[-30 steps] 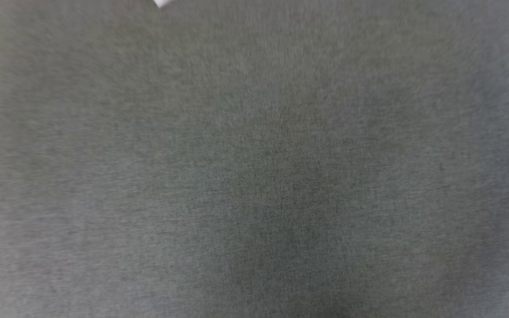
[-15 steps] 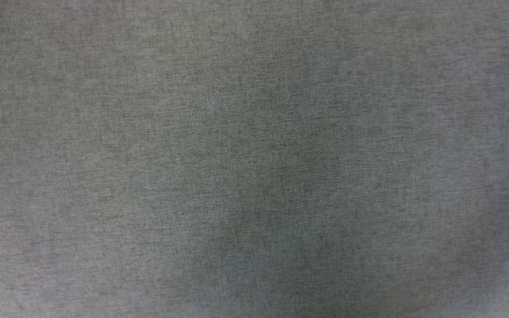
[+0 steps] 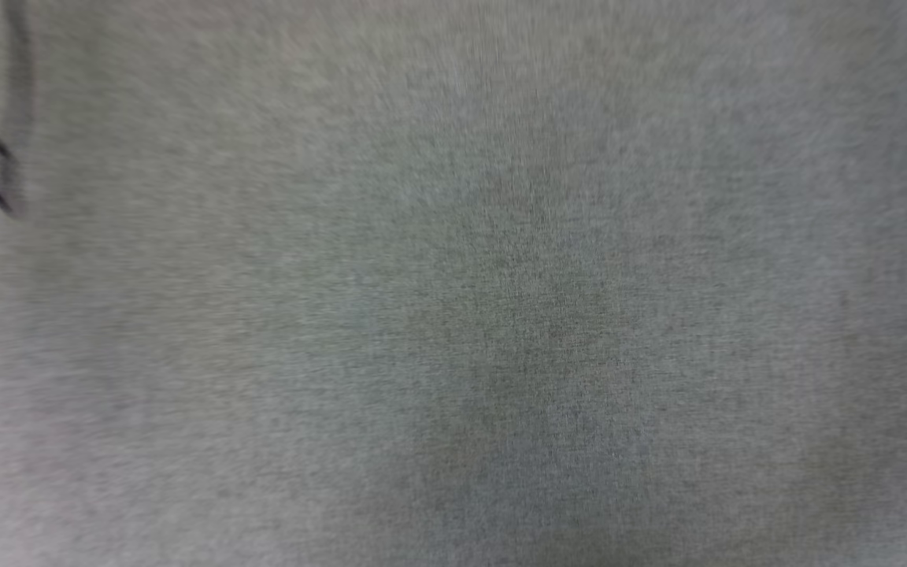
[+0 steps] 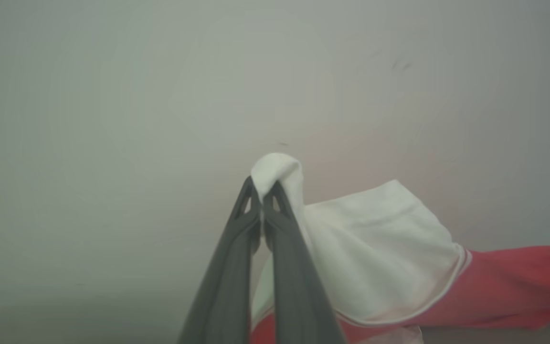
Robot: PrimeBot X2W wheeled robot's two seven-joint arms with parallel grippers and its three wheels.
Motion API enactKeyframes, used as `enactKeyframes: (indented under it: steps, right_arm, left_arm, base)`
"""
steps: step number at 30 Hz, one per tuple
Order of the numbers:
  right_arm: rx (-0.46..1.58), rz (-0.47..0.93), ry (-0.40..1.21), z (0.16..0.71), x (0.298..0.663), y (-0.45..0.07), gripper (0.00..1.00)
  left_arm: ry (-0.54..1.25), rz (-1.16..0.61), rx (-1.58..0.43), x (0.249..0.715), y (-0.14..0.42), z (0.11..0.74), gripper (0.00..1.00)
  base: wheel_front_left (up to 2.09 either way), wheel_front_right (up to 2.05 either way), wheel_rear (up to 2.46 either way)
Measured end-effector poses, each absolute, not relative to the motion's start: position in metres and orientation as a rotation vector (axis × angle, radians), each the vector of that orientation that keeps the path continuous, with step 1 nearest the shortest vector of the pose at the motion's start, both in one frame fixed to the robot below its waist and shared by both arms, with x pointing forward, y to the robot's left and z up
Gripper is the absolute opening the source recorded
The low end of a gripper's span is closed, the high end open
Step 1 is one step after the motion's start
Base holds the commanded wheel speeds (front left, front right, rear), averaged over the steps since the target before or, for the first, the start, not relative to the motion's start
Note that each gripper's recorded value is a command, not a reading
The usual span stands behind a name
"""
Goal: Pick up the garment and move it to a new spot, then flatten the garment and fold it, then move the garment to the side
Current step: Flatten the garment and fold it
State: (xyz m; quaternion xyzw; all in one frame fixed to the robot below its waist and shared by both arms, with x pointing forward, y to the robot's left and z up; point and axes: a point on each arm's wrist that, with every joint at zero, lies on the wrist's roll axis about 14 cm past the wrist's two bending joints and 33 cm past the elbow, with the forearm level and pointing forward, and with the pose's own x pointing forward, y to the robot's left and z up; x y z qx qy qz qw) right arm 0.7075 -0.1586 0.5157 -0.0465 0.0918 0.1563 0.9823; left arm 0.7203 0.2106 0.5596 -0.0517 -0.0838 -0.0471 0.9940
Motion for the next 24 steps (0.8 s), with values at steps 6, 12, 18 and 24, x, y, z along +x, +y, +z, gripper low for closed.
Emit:
enactKeyframes:
  steps: [6,12,18,24]
  right_arm:
    - [-0.057,0.338,0.308,0.471,0.635,-0.168,0.00]
    - [0.004,0.341,0.390,0.454,0.554,-0.178,0.00]
    - [0.068,0.346,0.457,0.443,0.478,-0.179,0.00]
    - [0.129,0.320,0.546,0.423,0.405,-0.186,0.00]
  left_arm:
    - [-0.012,-0.068,-0.199,0.644,0.226,0.501,0.00]
    - [0.141,-0.041,-0.204,0.548,0.237,0.463,0.00]
    - [0.247,0.004,-0.199,0.459,0.247,0.446,0.00]
    - [0.315,0.065,-0.259,0.384,0.248,0.436,0.00]
  base:
    - [0.00,0.00,0.00]
    - [0.00,0.00,0.00]
    - [0.00,0.00,0.00]
    - [0.00,0.00,0.00]
